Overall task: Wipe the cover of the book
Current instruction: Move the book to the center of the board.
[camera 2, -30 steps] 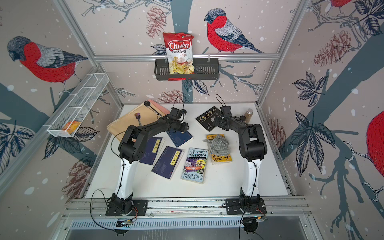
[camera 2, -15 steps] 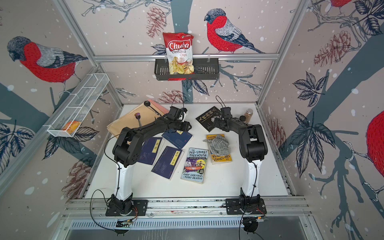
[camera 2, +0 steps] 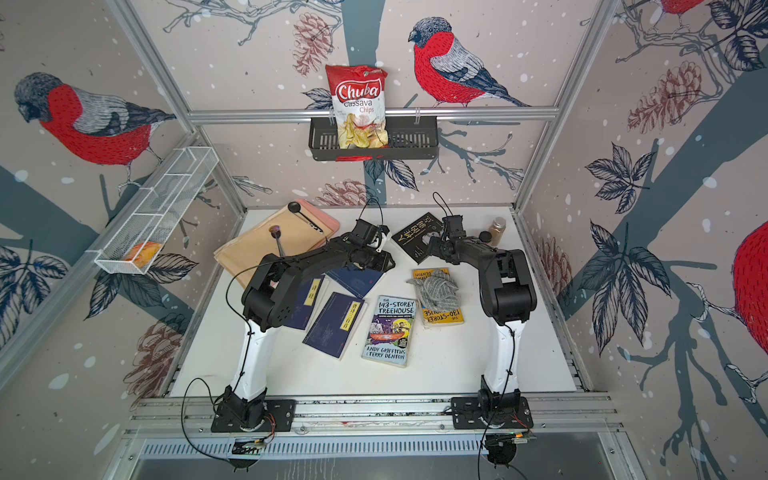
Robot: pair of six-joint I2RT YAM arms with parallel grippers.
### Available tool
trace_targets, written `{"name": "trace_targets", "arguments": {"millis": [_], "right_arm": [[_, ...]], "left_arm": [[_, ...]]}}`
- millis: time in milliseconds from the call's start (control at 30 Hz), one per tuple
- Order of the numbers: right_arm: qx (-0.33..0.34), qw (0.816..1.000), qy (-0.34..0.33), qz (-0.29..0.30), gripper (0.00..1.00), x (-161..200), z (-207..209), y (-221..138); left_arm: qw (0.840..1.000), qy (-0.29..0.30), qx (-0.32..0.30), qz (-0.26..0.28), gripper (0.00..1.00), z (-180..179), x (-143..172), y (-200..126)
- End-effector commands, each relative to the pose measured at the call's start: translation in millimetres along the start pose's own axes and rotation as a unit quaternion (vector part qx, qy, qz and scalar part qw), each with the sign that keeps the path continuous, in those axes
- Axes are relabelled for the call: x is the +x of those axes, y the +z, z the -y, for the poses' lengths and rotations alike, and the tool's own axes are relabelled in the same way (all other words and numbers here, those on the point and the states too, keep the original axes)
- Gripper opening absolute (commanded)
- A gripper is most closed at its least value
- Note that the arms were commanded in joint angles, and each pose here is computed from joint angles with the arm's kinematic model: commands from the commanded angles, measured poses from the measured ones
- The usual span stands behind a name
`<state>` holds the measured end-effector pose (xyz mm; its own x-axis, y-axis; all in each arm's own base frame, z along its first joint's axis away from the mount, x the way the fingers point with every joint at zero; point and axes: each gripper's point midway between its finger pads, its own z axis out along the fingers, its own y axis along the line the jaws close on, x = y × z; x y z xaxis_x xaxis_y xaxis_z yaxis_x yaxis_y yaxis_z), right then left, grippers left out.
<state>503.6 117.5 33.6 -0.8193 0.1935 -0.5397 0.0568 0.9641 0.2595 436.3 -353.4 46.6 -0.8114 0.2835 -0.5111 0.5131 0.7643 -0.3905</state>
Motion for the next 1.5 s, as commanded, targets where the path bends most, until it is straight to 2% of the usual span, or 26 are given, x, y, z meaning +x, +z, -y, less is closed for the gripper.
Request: {"name": "trace_targets", "arguments": {"millis": [0,200,400,467,533,700,900,1167,1300,1467], "right_arm": [[-0.010,1.000,-0.003,0.007,0.77,-3.6,-4.8,-2.4],[-0.010,1.000,-0.004,0.005,0.77,-2.9,-4.9,-1.5],[-0.010,1.000,-0.004,0.005,0.77,-3.1,-4.6,-1.1],[-0.010,1.000,-0.004,0.006,0.77,-3.3,-4.8,-0.8],[-0.011,1.000,-0.004,0.006,0.77,-4.2,-5.6,-1.0],[-0.011,1.000,-0.002,0.006,0.77,-4.8,-5.4,0.5],[-0.018,1.000,-0.001,0.006,0.77,-5.6,-9.8,2.9],[-0.018,1.000,-0.004,0.000,0.77,-2.2,-12.4,7.6],[-0.018,1.000,-0.005,-0.002,0.77,0.0,-13.0,9.4],[-0.020,1.000,-0.005,-0.004,0.77,1.9,-14.5,12.2]], "left_arm": [[1.000,-0.005,-0.006,-0.028,0.42,-4.4,18.2,3.4],[0.998,0.001,-0.035,-0.050,0.42,-18.1,36.4,-1.8],[0.998,0.000,-0.037,-0.049,0.42,-21.4,34.3,-15.1],[0.999,-0.003,-0.030,-0.034,0.42,-21.5,24.5,-19.5],[1.000,-0.008,-0.015,-0.008,0.49,-21.5,8.2,-23.8],[0.995,-0.025,0.043,0.082,0.60,-19.2,-53.3,-30.7],[0.982,-0.063,0.090,0.155,0.62,-32.1,-104.0,-13.7],[0.973,-0.105,0.104,0.175,0.62,-47.4,-127.1,21.9],[0.970,-0.113,0.106,0.185,0.62,-51.4,-129.7,28.6],[0.971,-0.114,0.128,0.167,0.59,-45.2,-125.0,40.1]]}}
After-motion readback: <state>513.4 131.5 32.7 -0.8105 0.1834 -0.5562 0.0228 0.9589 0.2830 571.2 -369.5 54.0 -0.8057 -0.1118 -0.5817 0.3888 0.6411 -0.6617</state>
